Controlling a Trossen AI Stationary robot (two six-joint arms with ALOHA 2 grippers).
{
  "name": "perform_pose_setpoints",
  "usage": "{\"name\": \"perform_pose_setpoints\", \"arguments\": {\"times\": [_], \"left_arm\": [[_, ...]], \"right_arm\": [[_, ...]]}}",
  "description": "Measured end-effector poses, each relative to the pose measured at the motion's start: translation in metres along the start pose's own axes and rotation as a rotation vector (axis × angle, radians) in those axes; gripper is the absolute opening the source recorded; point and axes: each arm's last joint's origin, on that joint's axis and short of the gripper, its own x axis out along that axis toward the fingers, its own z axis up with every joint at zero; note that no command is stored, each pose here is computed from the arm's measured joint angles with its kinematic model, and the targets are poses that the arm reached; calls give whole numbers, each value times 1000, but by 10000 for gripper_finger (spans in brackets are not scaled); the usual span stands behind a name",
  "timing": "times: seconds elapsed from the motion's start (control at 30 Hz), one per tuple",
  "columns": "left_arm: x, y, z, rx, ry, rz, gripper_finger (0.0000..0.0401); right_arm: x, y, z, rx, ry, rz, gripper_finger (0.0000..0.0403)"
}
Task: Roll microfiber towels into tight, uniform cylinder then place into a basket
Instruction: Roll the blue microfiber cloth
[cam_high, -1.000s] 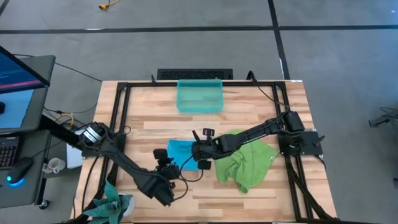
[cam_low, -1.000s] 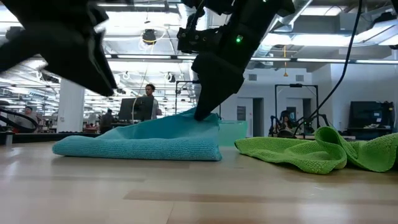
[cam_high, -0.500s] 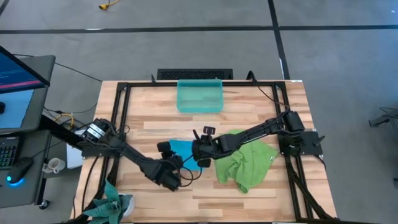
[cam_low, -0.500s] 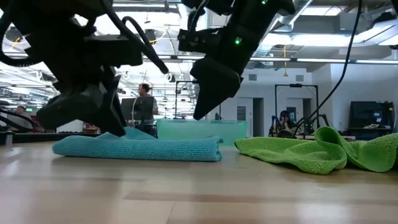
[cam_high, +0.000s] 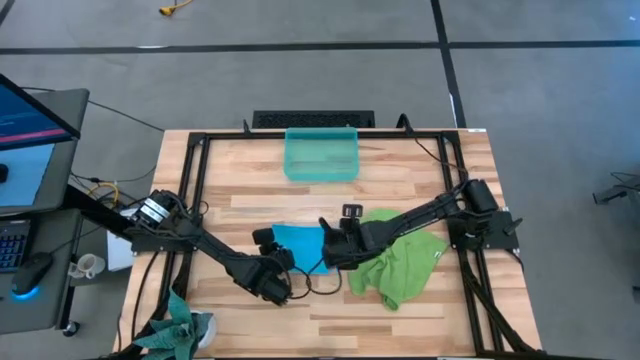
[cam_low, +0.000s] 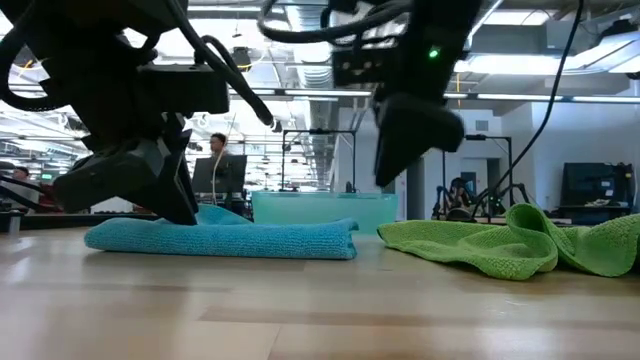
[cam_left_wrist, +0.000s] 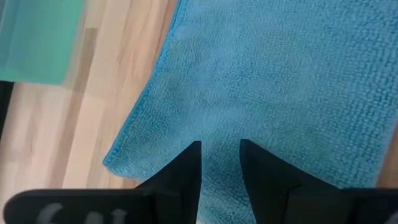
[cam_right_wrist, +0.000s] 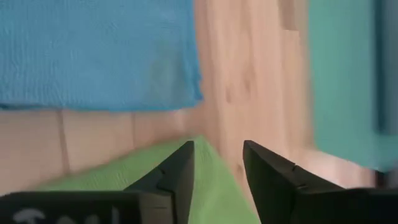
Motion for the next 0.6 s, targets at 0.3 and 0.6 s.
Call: {"name": "perform_pose_setpoints", "arguments": {"times": [0.3,0.6], "left_arm": [[-54,10,9,12,-114,-23,103],[-105,60,7,-51,-267,-1,103]], "right_arm": [[-35,8,-31,-57,72,-233,118],[-53,-5,-79,50,-77,-279,107]]}}
